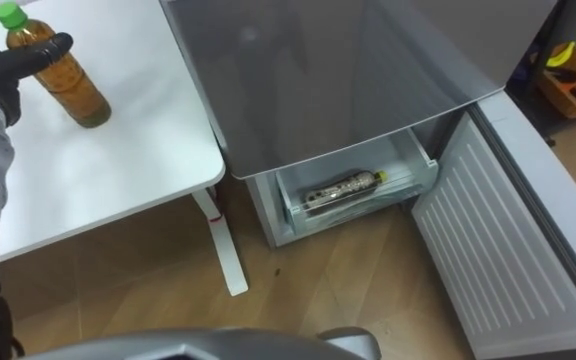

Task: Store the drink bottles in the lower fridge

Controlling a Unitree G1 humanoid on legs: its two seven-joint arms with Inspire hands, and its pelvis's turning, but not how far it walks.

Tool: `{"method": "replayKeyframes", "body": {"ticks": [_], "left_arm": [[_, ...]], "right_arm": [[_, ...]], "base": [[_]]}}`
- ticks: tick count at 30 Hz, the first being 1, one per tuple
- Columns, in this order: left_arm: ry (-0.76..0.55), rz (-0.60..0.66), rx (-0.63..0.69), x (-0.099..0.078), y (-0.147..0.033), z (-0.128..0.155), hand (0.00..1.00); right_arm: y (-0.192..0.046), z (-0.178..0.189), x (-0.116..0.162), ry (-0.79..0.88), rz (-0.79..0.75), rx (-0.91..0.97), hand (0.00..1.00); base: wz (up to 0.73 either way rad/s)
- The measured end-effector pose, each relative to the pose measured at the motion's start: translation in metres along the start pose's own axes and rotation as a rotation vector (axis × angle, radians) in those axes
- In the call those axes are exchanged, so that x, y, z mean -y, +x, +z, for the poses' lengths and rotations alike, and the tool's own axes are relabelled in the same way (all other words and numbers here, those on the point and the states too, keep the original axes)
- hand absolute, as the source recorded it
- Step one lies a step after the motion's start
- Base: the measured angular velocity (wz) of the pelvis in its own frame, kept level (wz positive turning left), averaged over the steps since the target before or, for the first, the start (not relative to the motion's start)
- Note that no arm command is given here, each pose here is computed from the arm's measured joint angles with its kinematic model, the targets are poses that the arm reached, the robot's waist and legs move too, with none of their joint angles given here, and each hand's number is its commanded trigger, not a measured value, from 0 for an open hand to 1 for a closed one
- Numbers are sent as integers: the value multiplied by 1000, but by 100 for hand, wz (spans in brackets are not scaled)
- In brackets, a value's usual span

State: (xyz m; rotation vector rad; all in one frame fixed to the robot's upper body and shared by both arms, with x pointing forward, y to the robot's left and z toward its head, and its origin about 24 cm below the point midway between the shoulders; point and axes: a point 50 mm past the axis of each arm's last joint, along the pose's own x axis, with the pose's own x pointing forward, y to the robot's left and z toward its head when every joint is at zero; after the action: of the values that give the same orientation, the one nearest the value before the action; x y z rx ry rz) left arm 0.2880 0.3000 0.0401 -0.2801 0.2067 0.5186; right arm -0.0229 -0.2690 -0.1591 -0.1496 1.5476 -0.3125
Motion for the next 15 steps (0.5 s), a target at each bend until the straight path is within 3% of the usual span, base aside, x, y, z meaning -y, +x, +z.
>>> {"method": "replayKeyframes", "body": {"ticks": [15], "left_arm": [[-13,-12,-24,9,8,2,0]], "right_arm": [[-1,6,1,7,-2,21,0]], "base": [[-1]]}}
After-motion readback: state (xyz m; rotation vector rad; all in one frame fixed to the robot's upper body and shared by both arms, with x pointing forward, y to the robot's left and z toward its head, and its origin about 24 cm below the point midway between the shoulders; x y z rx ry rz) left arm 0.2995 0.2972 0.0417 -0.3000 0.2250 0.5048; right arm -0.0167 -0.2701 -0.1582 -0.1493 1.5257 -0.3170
